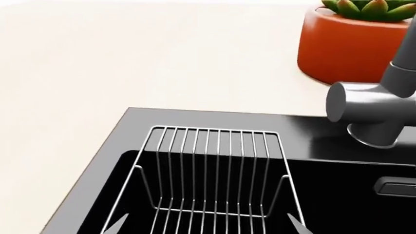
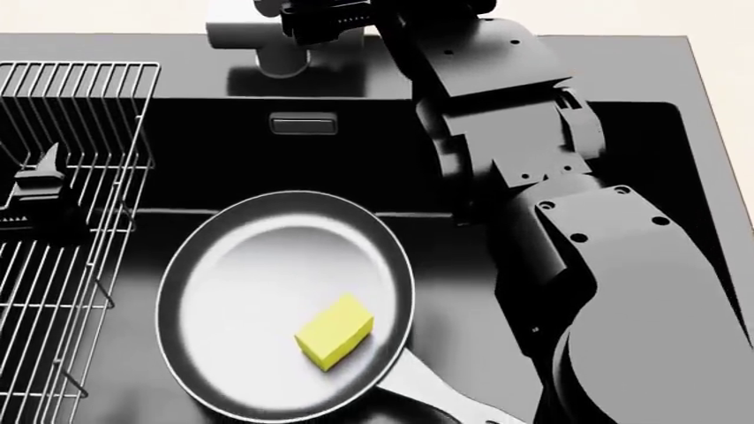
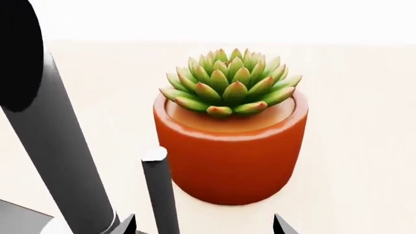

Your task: Pick the pan and sponge and place them into the sink. Then turn on the water.

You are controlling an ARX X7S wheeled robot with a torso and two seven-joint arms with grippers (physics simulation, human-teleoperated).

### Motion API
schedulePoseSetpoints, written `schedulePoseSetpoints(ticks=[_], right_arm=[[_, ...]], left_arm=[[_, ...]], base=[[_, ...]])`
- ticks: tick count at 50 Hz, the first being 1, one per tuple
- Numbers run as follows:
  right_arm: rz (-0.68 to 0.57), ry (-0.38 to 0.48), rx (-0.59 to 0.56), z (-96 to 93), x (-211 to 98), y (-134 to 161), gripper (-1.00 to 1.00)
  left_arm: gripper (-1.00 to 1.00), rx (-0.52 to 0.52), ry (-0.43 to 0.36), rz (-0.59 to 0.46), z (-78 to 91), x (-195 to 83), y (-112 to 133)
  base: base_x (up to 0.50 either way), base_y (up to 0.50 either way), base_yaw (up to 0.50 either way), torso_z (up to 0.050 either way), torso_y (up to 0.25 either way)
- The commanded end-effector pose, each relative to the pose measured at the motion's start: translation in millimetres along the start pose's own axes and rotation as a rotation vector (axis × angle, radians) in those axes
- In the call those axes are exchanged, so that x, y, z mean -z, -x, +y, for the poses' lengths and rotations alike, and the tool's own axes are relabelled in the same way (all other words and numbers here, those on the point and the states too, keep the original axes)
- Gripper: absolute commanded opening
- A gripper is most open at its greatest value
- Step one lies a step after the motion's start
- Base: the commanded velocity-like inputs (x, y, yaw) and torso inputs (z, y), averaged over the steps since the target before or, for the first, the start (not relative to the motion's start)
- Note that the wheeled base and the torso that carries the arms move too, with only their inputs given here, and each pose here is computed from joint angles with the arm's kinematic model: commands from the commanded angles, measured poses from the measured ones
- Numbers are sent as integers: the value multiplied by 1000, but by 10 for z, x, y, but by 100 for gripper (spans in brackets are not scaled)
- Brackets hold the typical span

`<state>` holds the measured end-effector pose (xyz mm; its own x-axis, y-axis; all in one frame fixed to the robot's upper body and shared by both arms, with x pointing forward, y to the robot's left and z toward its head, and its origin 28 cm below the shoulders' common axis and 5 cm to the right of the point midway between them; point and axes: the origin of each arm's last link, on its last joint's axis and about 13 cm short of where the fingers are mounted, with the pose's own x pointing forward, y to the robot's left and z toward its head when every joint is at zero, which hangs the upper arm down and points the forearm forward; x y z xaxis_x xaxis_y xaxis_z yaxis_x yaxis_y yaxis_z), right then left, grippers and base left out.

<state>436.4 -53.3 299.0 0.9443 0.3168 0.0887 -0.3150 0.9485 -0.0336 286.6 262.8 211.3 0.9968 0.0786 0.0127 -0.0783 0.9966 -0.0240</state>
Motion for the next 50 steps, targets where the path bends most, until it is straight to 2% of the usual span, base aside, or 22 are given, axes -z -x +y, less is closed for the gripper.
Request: schedulePoseSetpoints(ticks=[1,10,34,46,47,50], right_arm=[[-4,3,-11,18,-13,-6,100],[-17,3,-6,12,-79,-7,100],[-20,-22,49,-53,-66,3,100],[-10,-34,87,-236,3,53,100],[-10,-13,95,-242,7,53,100],[-9,-29,92,-243,6,54,100]], left_arm=[[100,15,16,-3,11,9,5],[100,15,11,-12,24,-3,0],[100,11,33,1,-10,-1,-20],[100,6,36,-6,12,-15,-5],[100,6,35,-7,16,-18,-3],[100,4,34,-7,3,-23,-14]], base=[[0,0,0,3,-94],[0,0,0,4,-82],[0,0,0,0,-1],[0,0,0,0,0],[0,0,0,0,0],[0,0,0,0,0]])
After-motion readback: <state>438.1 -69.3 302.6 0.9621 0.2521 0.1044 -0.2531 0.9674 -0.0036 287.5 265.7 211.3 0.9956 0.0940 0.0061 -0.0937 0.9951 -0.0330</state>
